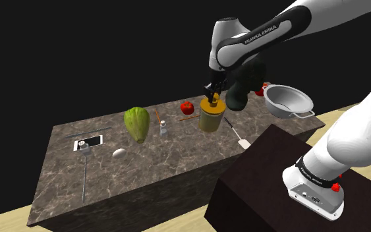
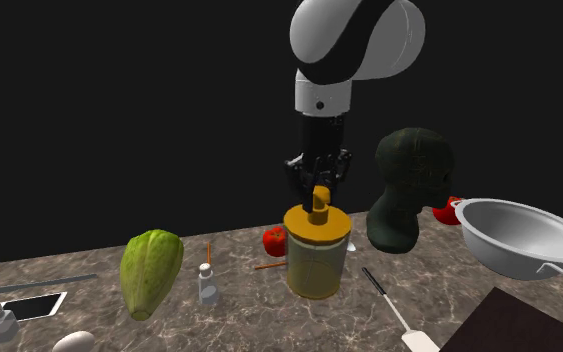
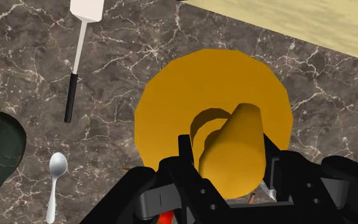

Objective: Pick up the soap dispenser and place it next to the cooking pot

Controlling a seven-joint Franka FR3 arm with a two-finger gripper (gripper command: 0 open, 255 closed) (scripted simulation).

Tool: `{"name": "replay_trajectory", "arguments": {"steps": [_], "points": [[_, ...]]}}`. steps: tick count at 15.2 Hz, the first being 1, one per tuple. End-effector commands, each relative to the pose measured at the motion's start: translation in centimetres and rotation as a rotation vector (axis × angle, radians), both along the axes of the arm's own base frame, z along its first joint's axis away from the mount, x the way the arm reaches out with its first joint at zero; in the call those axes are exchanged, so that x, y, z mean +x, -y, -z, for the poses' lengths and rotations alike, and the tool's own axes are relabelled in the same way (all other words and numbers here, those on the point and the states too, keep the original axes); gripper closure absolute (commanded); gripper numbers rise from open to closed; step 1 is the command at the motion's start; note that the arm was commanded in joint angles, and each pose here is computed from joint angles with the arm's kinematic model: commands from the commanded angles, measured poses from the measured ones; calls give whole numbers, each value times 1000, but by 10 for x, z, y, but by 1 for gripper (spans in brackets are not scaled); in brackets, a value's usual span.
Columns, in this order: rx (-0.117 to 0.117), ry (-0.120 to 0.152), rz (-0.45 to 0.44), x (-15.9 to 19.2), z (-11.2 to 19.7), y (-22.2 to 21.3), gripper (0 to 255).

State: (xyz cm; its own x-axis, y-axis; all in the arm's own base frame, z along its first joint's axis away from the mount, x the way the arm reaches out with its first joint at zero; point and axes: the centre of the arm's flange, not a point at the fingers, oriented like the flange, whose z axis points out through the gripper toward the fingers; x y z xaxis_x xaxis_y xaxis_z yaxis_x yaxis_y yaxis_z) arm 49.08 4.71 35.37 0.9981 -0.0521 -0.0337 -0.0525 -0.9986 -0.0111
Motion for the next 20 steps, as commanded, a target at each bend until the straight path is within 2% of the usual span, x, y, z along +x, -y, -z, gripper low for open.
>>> {"name": "replay_trajectory", "arguments": {"steps": [1, 20], "points": [[0, 0, 0, 0, -11, 0, 255], [0, 0, 0, 0, -111, 0, 255]]}}
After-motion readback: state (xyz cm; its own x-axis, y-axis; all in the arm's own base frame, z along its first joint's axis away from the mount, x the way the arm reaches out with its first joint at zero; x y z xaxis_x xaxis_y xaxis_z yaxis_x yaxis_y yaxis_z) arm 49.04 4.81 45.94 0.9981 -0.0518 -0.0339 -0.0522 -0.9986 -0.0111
